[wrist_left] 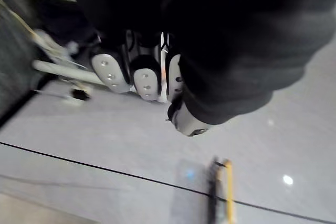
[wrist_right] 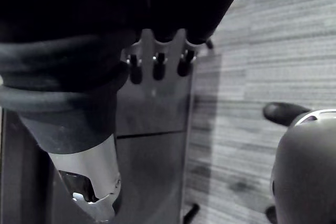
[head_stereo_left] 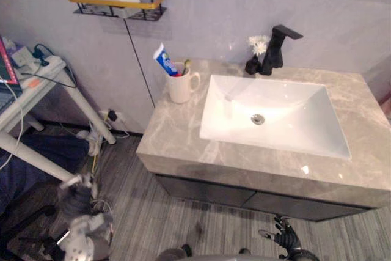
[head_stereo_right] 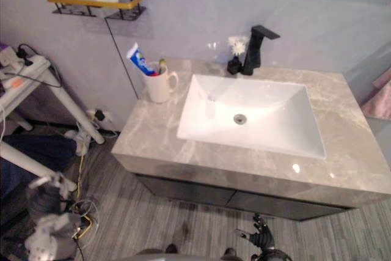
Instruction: Organize washtable
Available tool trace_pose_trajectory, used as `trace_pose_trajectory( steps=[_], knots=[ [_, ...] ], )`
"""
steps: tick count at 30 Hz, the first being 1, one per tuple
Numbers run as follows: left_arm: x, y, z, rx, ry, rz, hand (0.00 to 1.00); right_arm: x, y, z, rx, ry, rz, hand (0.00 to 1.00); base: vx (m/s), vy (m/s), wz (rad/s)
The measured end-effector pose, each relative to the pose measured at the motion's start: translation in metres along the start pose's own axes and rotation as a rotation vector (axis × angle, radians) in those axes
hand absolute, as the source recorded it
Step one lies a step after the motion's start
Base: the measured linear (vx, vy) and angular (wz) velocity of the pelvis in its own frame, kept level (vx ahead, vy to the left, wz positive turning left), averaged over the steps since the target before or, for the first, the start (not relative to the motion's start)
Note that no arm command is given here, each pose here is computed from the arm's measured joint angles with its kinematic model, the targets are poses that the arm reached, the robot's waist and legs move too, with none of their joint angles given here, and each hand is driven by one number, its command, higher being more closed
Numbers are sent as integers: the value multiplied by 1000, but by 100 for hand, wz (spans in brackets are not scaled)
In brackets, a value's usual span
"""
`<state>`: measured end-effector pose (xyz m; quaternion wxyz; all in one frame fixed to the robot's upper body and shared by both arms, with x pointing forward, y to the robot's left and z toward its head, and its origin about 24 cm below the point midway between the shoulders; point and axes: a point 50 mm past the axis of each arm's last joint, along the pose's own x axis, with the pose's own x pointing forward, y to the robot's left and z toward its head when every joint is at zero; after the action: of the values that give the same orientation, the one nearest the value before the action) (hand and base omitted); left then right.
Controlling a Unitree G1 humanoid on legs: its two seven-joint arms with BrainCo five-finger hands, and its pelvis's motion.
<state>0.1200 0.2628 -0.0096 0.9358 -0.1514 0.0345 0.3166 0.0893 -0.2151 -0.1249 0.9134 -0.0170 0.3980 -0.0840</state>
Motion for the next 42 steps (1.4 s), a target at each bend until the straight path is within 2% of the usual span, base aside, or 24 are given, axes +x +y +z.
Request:
trace_pose_trajectory(
  steps=[2,6,9,20,25,29,32,36,40,42],
  knots=[
    [-12,11,-49,-1,234,45,0,-1,4,-1,-13,2,20,0,21,7,4],
    [-48,20,-118,44,599,52,0,1,11,1,-17,-2,40,0,28,-3,9],
    [-73,26,-148,80,795,78,0,5,12,-4,-16,33,42,0,48,-14,8],
    [-68,35,-154,262,867,-3,0,12,19,-15,-34,111,54,0,-8,-11,1],
    [-66,34,-155,298,874,-33,0,18,26,-10,-56,114,74,0,-16,6,2],
    [-36,17,-147,327,797,-98,0,26,34,8,-58,59,89,0,-129,-4,83],
    [-20,12,-137,367,735,-123,0,21,50,3,-51,62,131,0,-45,-135,161],
    [-17,3,-136,362,711,-130,0,21,62,25,-34,-41,165,0,-92,-227,105],
    [-18,-27,-141,321,693,-187,0,27,75,47,-56,-111,212,0,-201,-417,41],
    [-23,-33,-146,328,713,-217,0,27,73,48,-65,-114,206,0,-195,-341,98]
  ],
)
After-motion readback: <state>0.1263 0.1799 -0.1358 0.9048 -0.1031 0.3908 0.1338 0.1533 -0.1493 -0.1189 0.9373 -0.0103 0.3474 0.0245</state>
